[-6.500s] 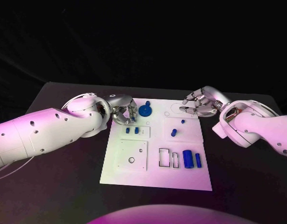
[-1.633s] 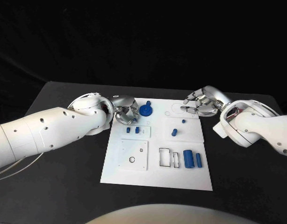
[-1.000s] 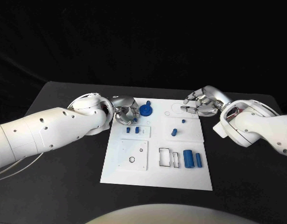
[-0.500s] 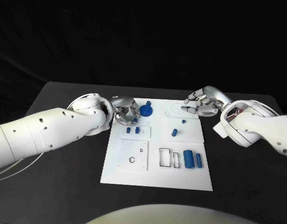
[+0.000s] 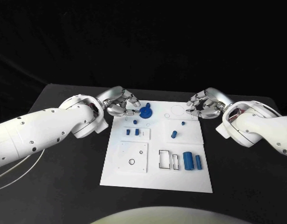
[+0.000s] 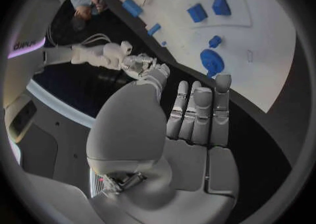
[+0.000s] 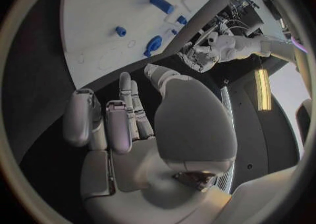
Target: Assemble the parts on the task board
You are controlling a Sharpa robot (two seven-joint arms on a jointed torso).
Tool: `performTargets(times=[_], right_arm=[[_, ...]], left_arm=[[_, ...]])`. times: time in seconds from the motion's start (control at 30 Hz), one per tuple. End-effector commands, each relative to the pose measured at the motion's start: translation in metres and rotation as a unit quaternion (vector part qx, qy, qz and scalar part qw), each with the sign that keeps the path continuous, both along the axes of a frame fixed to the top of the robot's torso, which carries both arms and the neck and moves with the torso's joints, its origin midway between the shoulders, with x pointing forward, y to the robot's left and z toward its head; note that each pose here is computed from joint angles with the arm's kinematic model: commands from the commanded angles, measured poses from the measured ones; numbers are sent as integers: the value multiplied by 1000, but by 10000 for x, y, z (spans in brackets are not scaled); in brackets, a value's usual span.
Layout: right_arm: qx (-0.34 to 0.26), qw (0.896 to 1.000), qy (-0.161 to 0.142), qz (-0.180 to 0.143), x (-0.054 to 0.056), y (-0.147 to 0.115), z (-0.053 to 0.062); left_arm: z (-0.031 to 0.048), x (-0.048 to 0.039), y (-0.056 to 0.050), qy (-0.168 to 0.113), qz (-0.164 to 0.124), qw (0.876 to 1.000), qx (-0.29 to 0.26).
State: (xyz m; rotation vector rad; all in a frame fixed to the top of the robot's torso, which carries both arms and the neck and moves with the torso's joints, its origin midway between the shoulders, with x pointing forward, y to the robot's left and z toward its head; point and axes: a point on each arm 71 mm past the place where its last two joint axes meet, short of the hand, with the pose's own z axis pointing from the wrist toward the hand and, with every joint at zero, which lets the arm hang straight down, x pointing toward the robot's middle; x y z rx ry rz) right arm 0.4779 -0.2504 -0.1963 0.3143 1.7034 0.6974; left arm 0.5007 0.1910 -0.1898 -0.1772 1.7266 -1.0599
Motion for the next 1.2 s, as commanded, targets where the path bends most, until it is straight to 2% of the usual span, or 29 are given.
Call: performTargets(times=[0.03,0.1,0.2,0.33,0.53,0.9,1.2], right_arm=[[-63,997,-11,47,-9,41,-20],[-90,994,-19,60,-6,52,-26],[-133,987,-32,81,-5,82,-35],[-184,976,-47,103,-17,147,-56],[-234,962,-54,130,-55,269,-141],[-269,949,-69,149,-100,437,-241],[-274,946,-70,156,-104,528,-295]], left_arm=[[67,25,155,75,72,978,-183],[66,29,247,98,92,967,-217],[64,18,344,126,103,953,-256],[80,-17,402,143,103,940,-292],[101,-82,422,158,99,927,-324],[111,-120,462,165,103,921,-338],[112,-139,475,170,105,919,-340]])
